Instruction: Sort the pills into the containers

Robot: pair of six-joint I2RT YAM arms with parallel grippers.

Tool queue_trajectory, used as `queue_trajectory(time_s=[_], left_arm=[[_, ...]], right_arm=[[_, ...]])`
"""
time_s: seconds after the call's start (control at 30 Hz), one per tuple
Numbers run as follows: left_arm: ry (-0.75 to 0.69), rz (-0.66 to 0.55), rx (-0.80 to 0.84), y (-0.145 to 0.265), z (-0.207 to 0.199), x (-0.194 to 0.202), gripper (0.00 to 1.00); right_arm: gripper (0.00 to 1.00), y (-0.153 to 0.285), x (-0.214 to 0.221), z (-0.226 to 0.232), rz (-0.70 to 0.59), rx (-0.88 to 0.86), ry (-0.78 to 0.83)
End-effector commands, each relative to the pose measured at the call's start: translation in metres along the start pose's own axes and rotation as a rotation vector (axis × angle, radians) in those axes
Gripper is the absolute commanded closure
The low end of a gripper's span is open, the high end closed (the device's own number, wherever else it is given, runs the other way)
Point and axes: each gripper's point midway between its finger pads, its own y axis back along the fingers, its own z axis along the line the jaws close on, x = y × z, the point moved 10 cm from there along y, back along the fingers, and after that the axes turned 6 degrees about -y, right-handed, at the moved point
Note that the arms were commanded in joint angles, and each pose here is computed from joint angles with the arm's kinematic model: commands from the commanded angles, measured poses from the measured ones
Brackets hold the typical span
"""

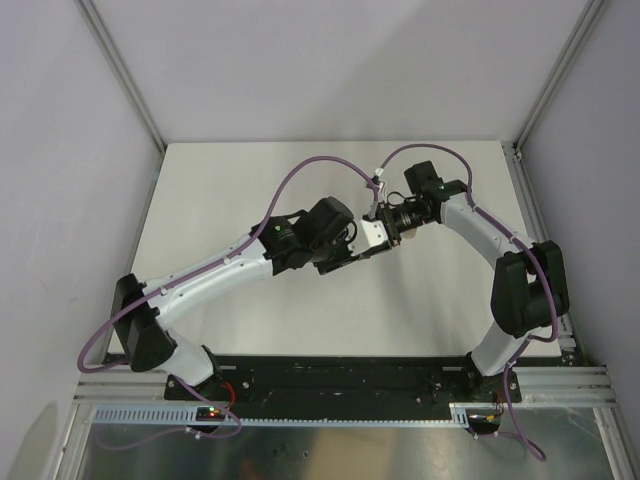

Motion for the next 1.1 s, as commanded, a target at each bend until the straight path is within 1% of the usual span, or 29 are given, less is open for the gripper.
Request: queue_trajectory(time_s=[0.0,0.03,0.17,0.33,0.37,0.47,0.7,0.8,0.87,0.97,1.07], left_arm=[[-0.010,-0.054,-0.064,0.008,0.010,-0.014,1.00],[-0.011,-0.052,-0.065,0.008,0.010,-0.014,1.00],[-0.010,-0.049,-0.066,0.007,0.010,-0.015,1.00],[-0.003,-0.050,-0.065,0.005,0.010,-0.016,1.00],[-0.001,-0.049,-0.066,0.005,0.010,-0.017,1.00],[0.004,-0.048,-0.067,0.004,0.010,-0.018,1.00],[0.021,-0.052,-0.067,0.002,0.010,-0.022,0.99],[0.016,-0.049,-0.066,0.000,0.009,-0.023,0.90],[0.011,-0.047,-0.064,0.000,0.008,-0.024,0.80],[0.003,-0.047,-0.058,-0.002,0.007,-0.025,0.59],[-0.003,-0.053,-0.056,-0.002,0.007,-0.026,0.44]], right_arm=[[0.56,0.003,-0.009,0.009,-0.011,-0.036,0.033],[0.58,0.003,-0.009,0.009,-0.011,-0.038,0.031],[0.71,0.002,-0.009,0.010,-0.008,-0.054,0.033],[0.93,0.002,-0.010,0.011,-0.009,-0.080,0.031],[0.96,0.002,-0.010,0.011,-0.009,-0.084,0.027],[1.00,0.003,-0.010,0.010,-0.011,-0.088,0.021],[1.00,0.005,-0.012,0.011,-0.024,-0.109,0.008],[1.00,0.006,-0.012,0.012,-0.027,-0.118,0.007],[1.00,0.007,-0.013,0.014,-0.029,-0.125,0.010],[1.00,0.007,-0.013,0.016,-0.030,-0.130,0.011],[1.00,0.007,-0.012,0.017,-0.029,-0.134,0.011]])
